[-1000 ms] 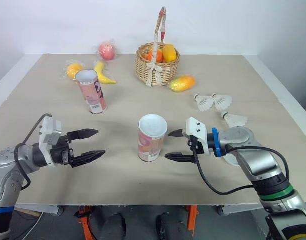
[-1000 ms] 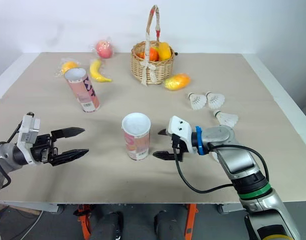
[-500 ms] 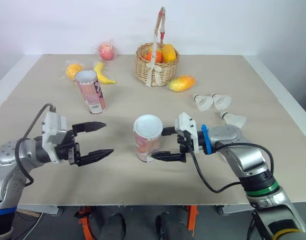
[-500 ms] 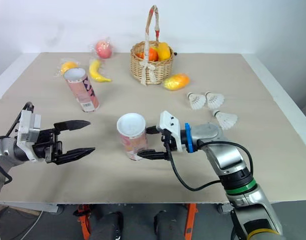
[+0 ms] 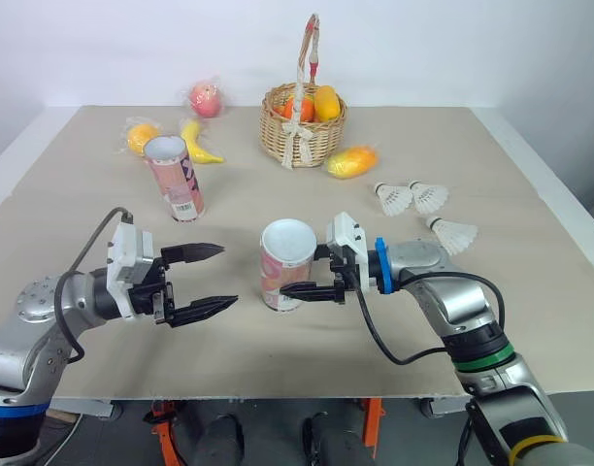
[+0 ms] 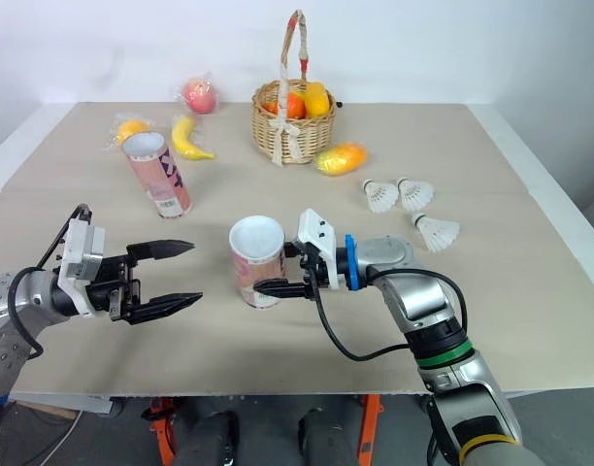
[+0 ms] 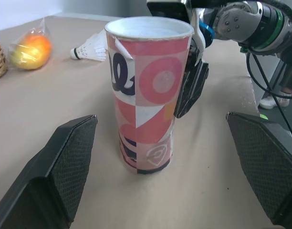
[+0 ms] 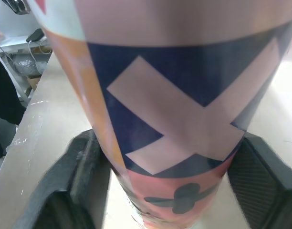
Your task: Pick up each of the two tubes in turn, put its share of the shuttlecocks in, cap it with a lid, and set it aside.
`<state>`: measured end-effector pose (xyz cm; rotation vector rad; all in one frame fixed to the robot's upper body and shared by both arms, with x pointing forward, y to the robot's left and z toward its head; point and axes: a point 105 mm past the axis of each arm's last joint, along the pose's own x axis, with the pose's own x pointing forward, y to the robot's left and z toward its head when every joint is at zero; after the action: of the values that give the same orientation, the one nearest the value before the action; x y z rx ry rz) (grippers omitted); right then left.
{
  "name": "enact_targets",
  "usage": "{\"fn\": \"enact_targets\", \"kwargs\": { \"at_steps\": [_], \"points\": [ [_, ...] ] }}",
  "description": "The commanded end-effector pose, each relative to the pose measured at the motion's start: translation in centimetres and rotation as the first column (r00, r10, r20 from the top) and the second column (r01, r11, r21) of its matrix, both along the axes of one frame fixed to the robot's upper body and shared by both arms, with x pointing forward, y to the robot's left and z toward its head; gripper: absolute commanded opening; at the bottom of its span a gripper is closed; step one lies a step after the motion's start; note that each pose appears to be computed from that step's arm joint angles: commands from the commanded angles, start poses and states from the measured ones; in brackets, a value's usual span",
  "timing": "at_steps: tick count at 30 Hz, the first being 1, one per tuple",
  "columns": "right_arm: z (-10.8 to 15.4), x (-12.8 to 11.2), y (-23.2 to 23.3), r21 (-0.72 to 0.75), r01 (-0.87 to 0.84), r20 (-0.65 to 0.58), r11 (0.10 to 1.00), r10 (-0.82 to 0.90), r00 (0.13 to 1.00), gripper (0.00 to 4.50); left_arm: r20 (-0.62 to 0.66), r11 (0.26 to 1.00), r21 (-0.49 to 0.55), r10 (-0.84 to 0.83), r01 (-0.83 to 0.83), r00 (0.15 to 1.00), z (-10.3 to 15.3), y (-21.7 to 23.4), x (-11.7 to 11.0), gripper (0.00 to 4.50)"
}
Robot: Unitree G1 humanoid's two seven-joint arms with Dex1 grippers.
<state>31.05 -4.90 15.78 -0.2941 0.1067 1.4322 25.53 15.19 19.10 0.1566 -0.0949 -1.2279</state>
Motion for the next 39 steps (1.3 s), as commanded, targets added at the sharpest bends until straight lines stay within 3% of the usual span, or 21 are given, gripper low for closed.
{"fn": "enact_targets", "kwargs": {
  "at_steps": [1, 8, 13, 16, 20, 22, 26, 39],
  "points": [
    [1.9, 0.3, -0.5, 0.043, 0.018, 0.038, 0.999, -0.020, 0.999, 3.04, 0.033, 1.000, -0.004, -0.029, 0.029, 0.999, 0.4, -0.9, 0.3, 4.50],
    [4.8, 0.7, -3.3, 0.099, 0.093, 0.082, 0.991, -0.101, 0.991, 3.04, 0.033, 0.990, -0.090, -0.109, 0.112, 0.993, 0.7, -4.0, 2.1, 4.50],
    [9.2, 4.4, -10.7, 0.193, 0.426, 0.150, 0.884, -0.455, 0.878, 3.04, 0.057, 0.971, -0.192, -0.134, 0.143, 0.989, 2.3, -6.7, 4.3, 4.50],
    [11.1, 7.8, -18.8, 0.233, 0.730, 0.127, 0.643, -0.764, 0.633, 3.04, 0.065, 0.959, -0.227, -0.160, 0.170, 0.985, 3.0, -8.4, 5.3, 4.50],
    [12.6, 8.9, -28.7, 0.257, 0.933, 0.062, 0.253, -0.967, 0.246, 3.04, 0.048, 0.949, -0.262, -0.169, 0.176, 0.984, 3.4, -10.1, 6.5, 4.50],
    [12.3, 8.4, -32.1, 0.237, 0.963, 0.058, 0.126, -0.992, 0.116, 3.04, 0.039, 0.949, -0.263, -0.171, 0.175, 0.985, 3.2, -10.8, 7.0, 4.50],
    [10.7, 7.8, -35.2, 0.196, 0.981, 0.030, -0.006, -0.999, -0.012, 3.04, 0.032, 0.952, -0.247, -0.177, 0.179, 0.984, 2.6, -12.0, 7.7, 4.50],
    [5.1, 7.0, -37.2, 0.101, 0.989, -0.112, -0.111, -0.989, -0.099, 3.04, 0.042, 0.951, -0.231, -0.200, 0.204, 0.979, 2.2, -13.1, 7.6, 4.50]
  ]
}}
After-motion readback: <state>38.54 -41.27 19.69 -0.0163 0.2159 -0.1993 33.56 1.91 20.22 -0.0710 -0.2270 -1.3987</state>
